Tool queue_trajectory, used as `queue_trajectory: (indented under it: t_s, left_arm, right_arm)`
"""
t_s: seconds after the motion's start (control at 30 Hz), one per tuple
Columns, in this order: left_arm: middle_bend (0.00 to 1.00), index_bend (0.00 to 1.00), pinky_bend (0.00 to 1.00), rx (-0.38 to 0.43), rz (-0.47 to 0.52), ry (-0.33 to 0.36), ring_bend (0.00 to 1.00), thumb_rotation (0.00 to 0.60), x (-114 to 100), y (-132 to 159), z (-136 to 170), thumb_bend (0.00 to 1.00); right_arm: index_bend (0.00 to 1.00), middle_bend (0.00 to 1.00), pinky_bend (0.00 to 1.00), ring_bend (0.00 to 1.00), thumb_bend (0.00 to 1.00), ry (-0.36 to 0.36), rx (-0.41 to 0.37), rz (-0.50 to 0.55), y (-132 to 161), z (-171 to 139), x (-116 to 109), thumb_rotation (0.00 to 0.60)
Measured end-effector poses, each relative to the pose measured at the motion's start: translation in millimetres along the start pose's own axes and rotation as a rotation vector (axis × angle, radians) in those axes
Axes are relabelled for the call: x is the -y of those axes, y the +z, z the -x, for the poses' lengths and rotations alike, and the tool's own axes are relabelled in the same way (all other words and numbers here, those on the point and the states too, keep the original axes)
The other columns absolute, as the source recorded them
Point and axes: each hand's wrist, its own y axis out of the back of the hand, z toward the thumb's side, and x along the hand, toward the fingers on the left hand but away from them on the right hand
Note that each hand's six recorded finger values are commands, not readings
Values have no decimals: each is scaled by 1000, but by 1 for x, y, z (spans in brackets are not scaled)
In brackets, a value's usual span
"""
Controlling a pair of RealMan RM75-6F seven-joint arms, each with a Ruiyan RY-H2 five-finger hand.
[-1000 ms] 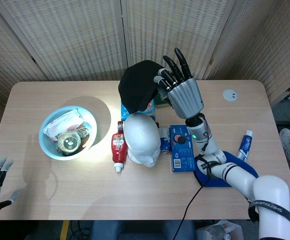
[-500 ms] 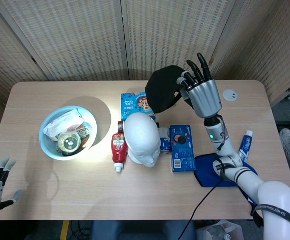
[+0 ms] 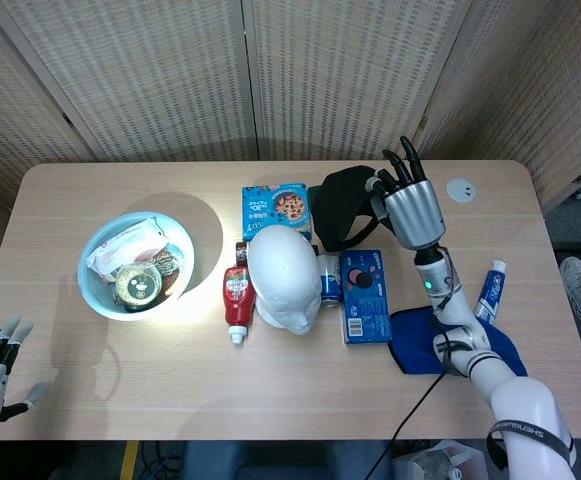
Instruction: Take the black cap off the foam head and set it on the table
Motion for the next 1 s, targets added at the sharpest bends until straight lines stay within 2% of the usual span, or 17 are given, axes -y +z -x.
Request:
queue_trajectory:
  t_s: [0.13, 0.43, 0.6, 0.8, 1.0]
  left_arm:
    - [7, 39, 28, -2, -1, -5, 79, 600, 1, 0, 1, 246]
    - [7, 39, 28, -7, 4, -8, 79, 600, 3, -2, 2, 246]
    - [7, 39, 28, -1, 4, -17, 79, 600, 5, -1, 2, 246]
    - [7, 39, 28, 14, 6, -15, 79, 600, 5, 3, 1, 246]
    - [6, 39, 28, 15, 6, -10, 79, 600, 3, 3, 2, 246]
  right_arm:
    - [1000, 490, 0, 192, 566, 22, 17, 22, 0, -5, 9, 600]
    - [1000, 490, 0, 193, 566, 30, -25, 38, 6, -30, 13, 600]
    - [1000, 490, 0, 193, 565, 29, -54, 56, 6, -55, 11, 600]
    - [1000, 490, 0, 193, 560, 61, -112, 58, 13, -88, 12, 600]
    - [981, 469, 0, 193, 501, 94, -153, 57, 18, -115, 12, 600]
